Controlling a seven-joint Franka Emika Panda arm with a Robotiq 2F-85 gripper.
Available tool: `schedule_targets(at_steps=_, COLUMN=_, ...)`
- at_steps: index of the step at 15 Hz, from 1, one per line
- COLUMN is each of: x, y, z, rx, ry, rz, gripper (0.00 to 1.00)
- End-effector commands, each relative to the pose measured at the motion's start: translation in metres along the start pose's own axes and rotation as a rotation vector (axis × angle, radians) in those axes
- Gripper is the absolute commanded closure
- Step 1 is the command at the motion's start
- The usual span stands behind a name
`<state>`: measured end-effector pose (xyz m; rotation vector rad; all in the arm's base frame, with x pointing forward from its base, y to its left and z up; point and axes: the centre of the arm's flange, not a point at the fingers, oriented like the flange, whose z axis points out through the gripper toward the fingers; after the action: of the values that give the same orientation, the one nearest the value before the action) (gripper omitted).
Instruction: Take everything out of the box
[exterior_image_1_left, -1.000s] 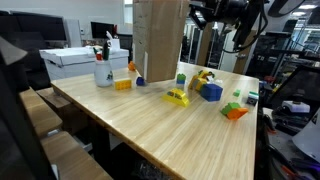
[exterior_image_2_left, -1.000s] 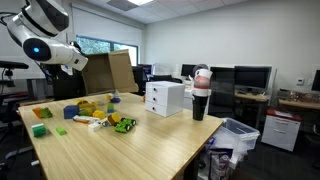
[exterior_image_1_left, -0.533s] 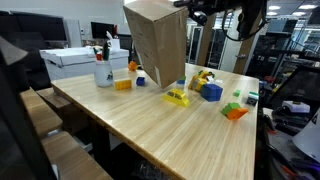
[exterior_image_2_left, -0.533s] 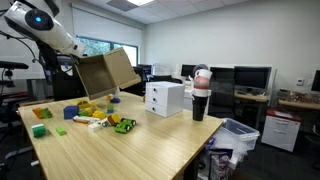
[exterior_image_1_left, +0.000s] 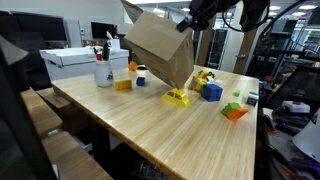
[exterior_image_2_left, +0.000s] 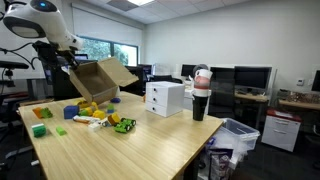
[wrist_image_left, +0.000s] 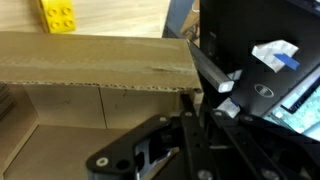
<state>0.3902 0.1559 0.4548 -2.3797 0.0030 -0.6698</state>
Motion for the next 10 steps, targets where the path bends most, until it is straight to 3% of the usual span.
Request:
schedule_targets(at_steps=1, x=0.007, y=-0.006, z=-0.002, rx=-0.163, ry=-0.086, rz=-0.079, gripper=0.96)
schedule_targets(at_steps=5, x=0.008, y=-0.001, z=0.003, rx=-0.389, ry=-0.154, rz=-0.136, gripper=0.96)
schedule_targets(at_steps=10, x=0.011, y=0.006, z=0.001, rx=-0.539, ry=-0.19, rz=-0.136, gripper=0.96)
